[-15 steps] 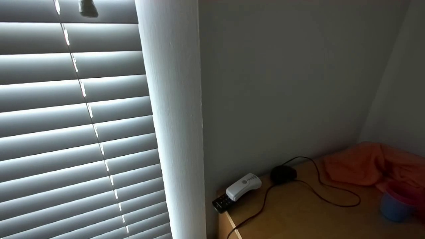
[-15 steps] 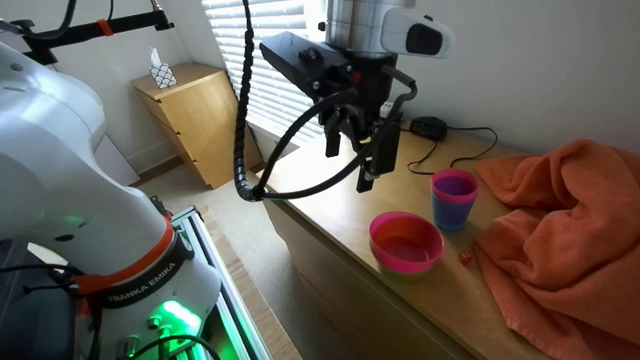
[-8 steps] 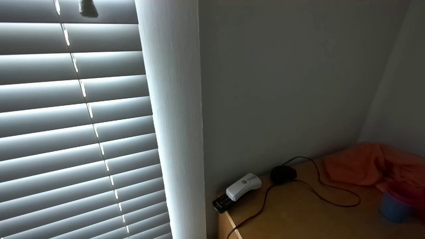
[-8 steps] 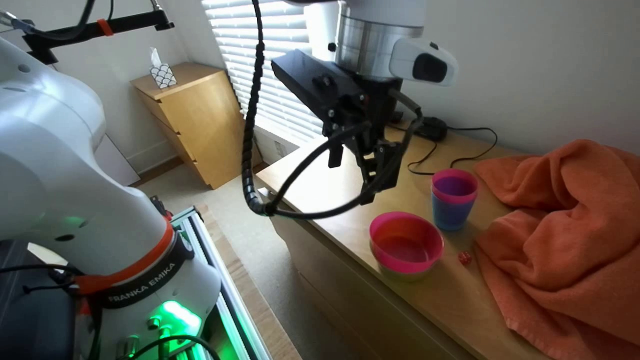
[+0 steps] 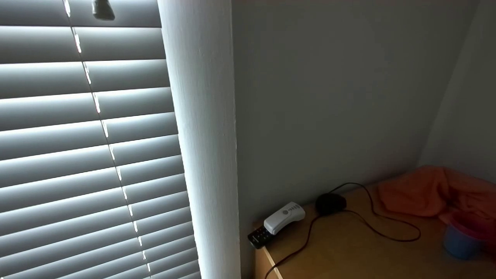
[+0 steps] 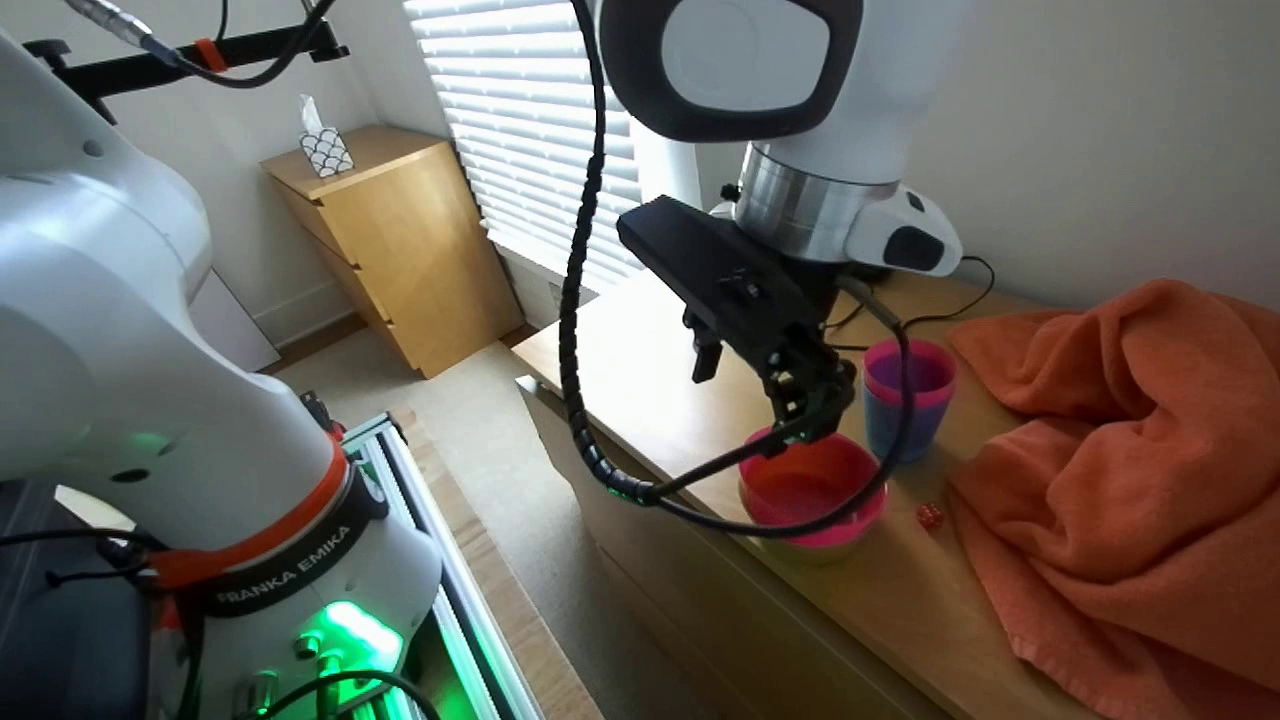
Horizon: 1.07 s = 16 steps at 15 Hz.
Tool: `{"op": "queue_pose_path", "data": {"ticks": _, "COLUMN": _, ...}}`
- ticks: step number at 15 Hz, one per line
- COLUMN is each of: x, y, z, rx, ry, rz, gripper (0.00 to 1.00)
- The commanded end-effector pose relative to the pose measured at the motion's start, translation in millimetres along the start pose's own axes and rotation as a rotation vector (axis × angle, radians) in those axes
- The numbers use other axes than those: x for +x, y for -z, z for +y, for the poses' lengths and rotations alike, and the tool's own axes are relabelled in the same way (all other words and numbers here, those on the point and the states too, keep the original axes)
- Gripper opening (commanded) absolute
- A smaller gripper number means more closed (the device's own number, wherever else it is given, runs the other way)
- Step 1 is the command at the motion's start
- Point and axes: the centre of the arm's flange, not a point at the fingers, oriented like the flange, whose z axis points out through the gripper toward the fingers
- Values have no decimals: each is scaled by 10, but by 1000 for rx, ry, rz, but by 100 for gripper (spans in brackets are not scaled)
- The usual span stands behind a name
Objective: Put the pink bowl on the counter.
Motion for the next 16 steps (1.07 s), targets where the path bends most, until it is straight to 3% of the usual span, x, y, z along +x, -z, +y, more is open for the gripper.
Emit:
{"op": "queue_pose_path", "data": {"ticks": 1, "x": 231, "y": -161, "z": 136, "rx": 23, "ry": 44, "rz": -7, "gripper": 100}}
{"op": "queue_pose_path", "data": {"ticks": 5, "x": 352, "y": -226, "z": 198, "rx": 21, "ry": 65, "rz": -21, "gripper": 99}}
{"op": "queue_pose_path", "data": {"ticks": 7, "x": 396, "y": -244, "z": 219, "rx": 19, "ry": 72, "rz": -28, "gripper": 90}}
{"op": "queue_pose_path", "data": {"ticks": 8, "x": 414, "y": -242, "z": 229, "rx": 18, "ry": 74, "rz": -32, "gripper": 81}}
{"op": "queue_pose_path", "data": {"ticks": 13, "x": 487, "y": -321, "z": 248, "rx": 13, "ry": 94, "rz": -58, "gripper": 89}}
{"op": "queue_pose_path", "data": {"ticks": 16, "x": 518, "y": -392, "z": 241, "rx": 12, "ry": 102, "rz": -76, "gripper": 72}}
